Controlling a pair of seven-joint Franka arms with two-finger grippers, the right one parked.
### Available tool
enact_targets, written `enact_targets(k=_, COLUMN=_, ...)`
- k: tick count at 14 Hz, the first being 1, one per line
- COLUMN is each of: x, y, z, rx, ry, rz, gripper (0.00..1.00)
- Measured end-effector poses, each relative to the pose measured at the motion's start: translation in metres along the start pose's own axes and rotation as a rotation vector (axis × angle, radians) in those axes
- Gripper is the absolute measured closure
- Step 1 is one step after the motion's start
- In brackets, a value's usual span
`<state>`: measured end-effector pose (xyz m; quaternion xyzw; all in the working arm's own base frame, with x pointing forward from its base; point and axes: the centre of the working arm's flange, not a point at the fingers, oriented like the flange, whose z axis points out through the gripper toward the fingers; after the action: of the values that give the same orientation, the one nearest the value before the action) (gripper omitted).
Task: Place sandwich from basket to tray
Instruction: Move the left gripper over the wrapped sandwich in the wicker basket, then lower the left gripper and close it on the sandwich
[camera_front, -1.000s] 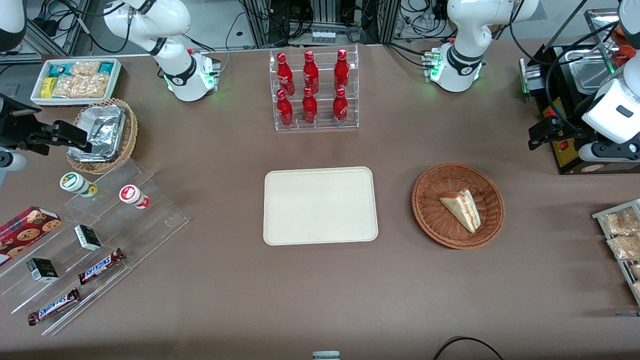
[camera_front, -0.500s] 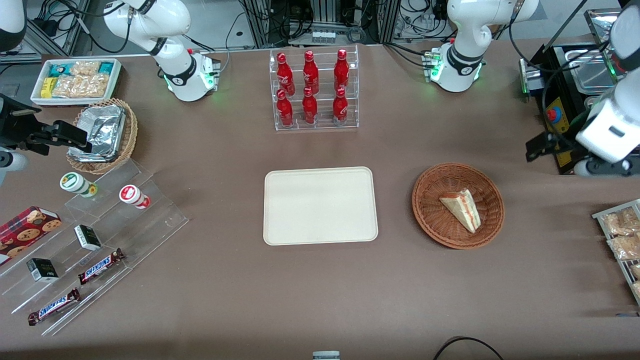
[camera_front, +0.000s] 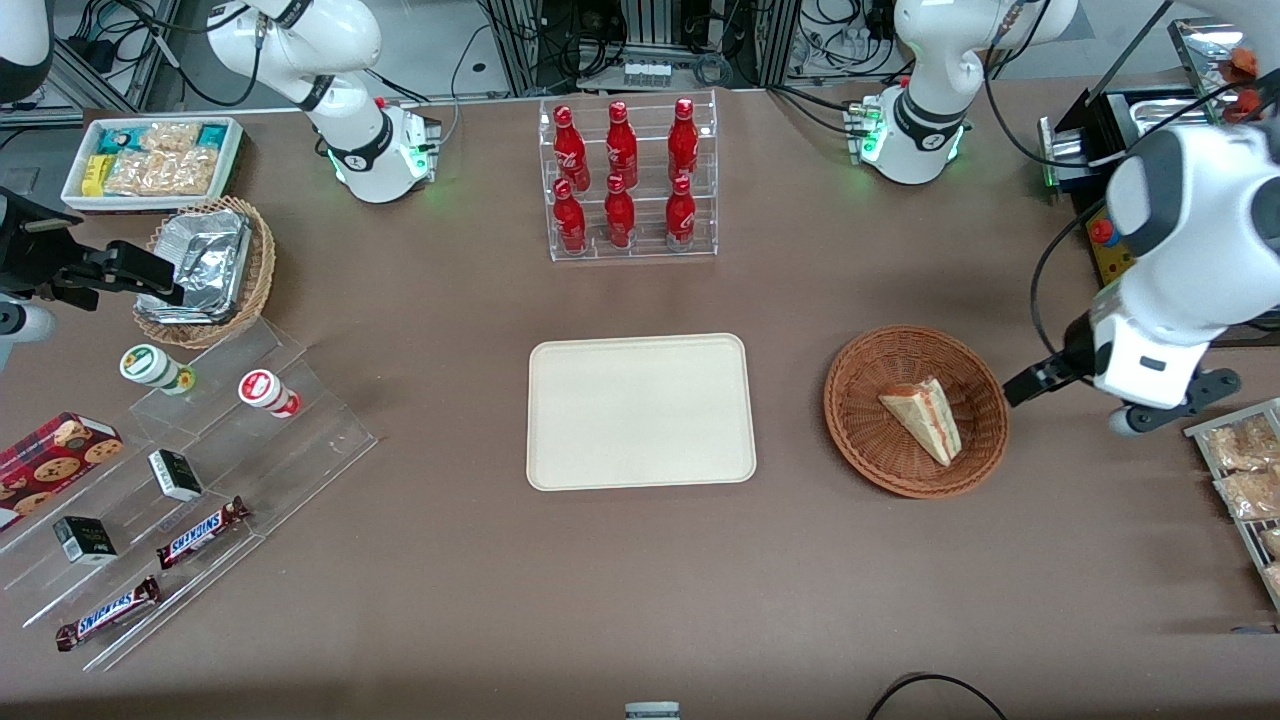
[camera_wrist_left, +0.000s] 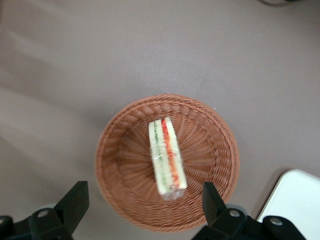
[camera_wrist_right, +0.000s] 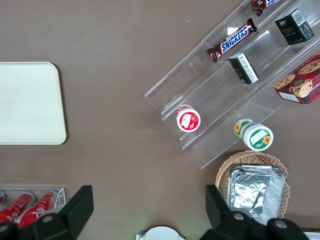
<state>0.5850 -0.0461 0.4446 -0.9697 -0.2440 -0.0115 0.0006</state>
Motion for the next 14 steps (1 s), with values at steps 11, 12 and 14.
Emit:
enact_targets(k=11, x=-0.043, y=0.023, z=0.126, rx=0.037, ry=-0.054, rz=-0.118, gripper=0.00)
enact_targets(k=12, x=-0.043, y=0.022, z=0.133, rx=0.037, ry=-0.055, rz=-0.118, gripper=0.00)
enact_targets(k=14, x=-0.044, y=0.022, z=0.146, rx=0.027, ry=-0.045, rz=-0.118, gripper=0.00)
